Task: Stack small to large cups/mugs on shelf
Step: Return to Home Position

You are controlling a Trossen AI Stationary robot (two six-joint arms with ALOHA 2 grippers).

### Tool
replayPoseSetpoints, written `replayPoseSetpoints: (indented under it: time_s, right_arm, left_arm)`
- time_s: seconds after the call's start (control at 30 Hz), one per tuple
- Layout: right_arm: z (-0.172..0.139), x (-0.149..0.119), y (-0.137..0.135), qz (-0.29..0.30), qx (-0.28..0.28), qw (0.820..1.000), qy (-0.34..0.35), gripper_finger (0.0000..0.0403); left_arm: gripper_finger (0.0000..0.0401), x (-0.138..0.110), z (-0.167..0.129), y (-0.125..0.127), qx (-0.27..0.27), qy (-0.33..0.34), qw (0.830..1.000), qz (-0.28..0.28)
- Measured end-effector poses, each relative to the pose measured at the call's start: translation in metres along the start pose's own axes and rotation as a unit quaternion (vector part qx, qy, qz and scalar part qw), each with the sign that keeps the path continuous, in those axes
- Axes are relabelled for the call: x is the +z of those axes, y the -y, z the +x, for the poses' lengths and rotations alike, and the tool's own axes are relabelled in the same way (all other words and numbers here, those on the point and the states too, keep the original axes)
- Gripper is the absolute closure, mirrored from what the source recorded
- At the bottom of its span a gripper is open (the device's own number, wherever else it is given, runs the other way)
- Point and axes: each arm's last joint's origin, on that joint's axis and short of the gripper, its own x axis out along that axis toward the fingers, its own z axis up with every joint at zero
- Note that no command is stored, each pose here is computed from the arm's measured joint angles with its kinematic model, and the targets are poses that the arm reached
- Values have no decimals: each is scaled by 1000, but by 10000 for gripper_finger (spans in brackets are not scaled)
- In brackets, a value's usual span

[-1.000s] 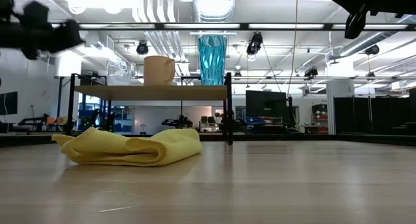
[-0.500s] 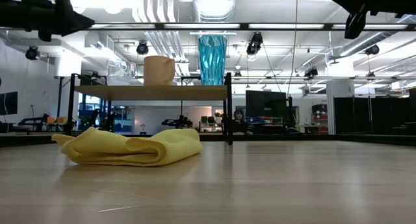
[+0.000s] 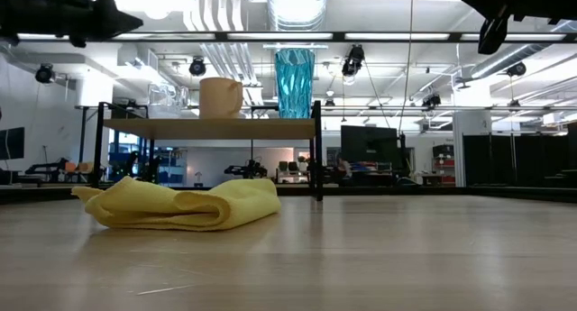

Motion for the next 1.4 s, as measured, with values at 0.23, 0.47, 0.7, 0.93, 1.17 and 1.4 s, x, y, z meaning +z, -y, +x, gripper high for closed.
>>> replayPoseSetpoints:
  time_s: [0.23,0.47,0.7,0.93,1.17,1.4]
  right_arm:
    - [0,0,0,11,0,1000,0,394]
    - [0,0,0,5,0,1000,0,394]
    - [0,0,0,-10,-1,1000,0,394]
    - [0,1,1,-15,-26,1000,8,394]
    - [0,1,1,-2,-25,1000,9,394]
    - [0,1,1,2,-11,1000,5,394]
  left_arm:
    - [309,22,27,-11,-5,62,998,13]
    - [309,49,39,-15,-17,86,995,-55]
    - [309,66,45,-9,-132,56,985,-93]
    - [309,80,55,5,-195,68,973,-106]
    - [309,91,75,22,-262,70,953,-133]
    - [309,79,92,63,-345,50,923,-162]
